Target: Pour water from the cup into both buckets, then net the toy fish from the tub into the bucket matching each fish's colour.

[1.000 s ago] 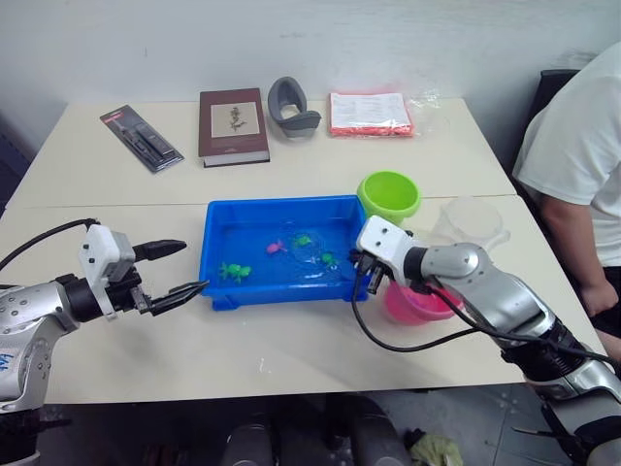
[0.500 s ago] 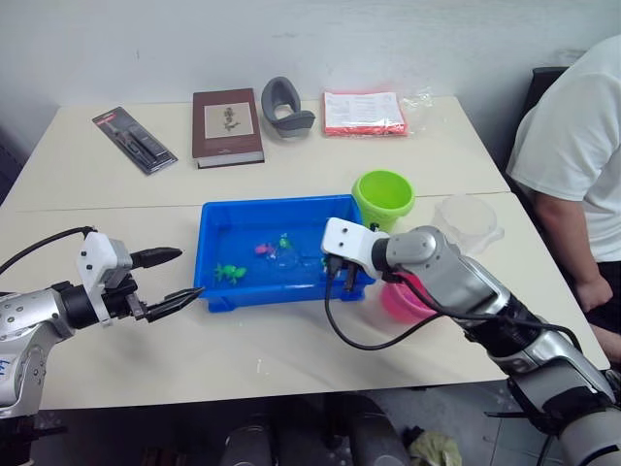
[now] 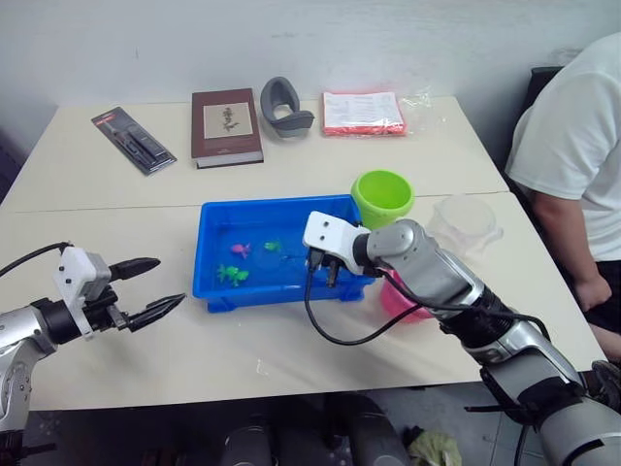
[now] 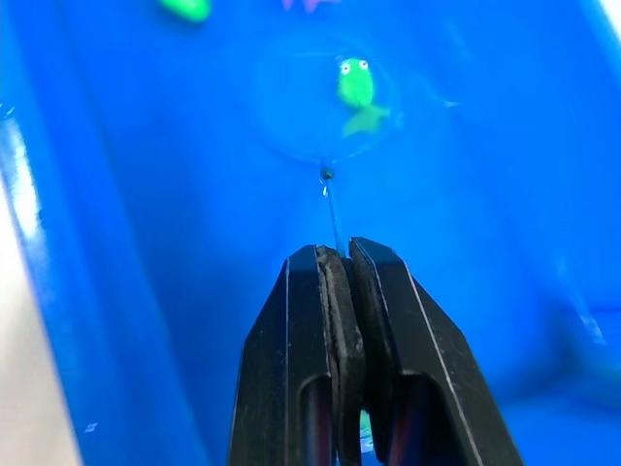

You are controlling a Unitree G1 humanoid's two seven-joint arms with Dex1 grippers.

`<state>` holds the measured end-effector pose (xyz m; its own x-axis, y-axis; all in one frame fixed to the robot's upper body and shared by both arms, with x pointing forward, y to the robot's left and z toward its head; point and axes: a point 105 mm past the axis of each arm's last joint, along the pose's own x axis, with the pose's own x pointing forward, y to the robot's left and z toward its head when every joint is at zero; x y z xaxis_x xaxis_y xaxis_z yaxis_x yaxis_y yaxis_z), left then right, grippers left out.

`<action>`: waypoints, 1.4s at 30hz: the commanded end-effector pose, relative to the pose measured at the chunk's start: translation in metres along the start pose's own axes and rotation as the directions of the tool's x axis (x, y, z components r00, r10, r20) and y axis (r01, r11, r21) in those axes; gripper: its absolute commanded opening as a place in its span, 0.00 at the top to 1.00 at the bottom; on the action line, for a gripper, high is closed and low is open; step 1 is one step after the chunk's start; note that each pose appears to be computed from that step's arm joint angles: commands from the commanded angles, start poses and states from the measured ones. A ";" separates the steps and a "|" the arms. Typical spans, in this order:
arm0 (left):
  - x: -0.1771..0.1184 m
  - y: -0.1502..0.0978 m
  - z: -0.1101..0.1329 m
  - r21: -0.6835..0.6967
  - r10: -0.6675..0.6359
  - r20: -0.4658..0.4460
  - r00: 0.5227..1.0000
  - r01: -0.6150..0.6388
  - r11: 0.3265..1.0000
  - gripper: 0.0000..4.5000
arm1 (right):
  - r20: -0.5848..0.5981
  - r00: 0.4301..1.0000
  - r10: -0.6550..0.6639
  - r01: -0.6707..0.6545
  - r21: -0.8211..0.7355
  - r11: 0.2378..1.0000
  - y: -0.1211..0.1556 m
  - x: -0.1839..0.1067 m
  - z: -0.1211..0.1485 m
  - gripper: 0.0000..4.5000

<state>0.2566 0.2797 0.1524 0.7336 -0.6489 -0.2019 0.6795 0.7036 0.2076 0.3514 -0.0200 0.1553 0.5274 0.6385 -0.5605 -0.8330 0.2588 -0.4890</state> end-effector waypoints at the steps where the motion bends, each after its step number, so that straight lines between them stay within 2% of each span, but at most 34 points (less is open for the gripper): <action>1: -0.009 0.004 0.006 0.023 0.028 0.026 0.999 -0.029 0.999 0.01 | 0.009 1.000 -0.008 0.008 0.002 1.000 -0.001 0.002 0.011 1.00; 13: -0.015 0.011 0.012 0.045 0.058 0.027 0.998 -0.060 0.997 0.01 | 0.028 1.000 0.012 -0.011 -0.017 1.000 0.001 0.028 0.044 1.00; 18: -0.015 0.018 0.011 0.039 0.081 -0.008 0.997 -0.081 0.996 0.01 | 0.050 0.998 0.025 -0.024 -0.018 1.000 0.001 0.038 0.059 1.00; 23: -0.010 0.026 0.020 0.027 0.098 -0.038 0.994 -0.097 0.995 0.01 | 0.101 0.994 0.035 -0.033 -0.021 0.999 0.003 0.046 0.071 1.00; 28: -0.007 0.031 0.025 -0.015 0.112 -0.059 0.992 -0.113 0.994 0.01 | 0.123 0.992 0.032 -0.033 0.002 0.999 0.004 0.049 0.075 1.00; 32: -0.003 0.035 0.024 0.004 0.102 -0.118 0.988 -0.102 0.995 0.01 | 0.167 0.986 0.032 -0.034 0.010 0.999 0.007 0.050 0.081 1.00; 42: -0.004 0.039 0.029 0.017 0.113 -0.122 0.986 -0.112 0.994 0.01 | 0.283 0.959 -0.021 0.015 0.022 1.000 -0.007 0.039 0.101 1.00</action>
<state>0.2809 0.2997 0.1775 0.7891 -0.5329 -0.3056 0.6012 0.7719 0.2065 0.3621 0.0715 0.1780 0.4698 0.7714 -0.4291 -0.8492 0.2622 -0.4584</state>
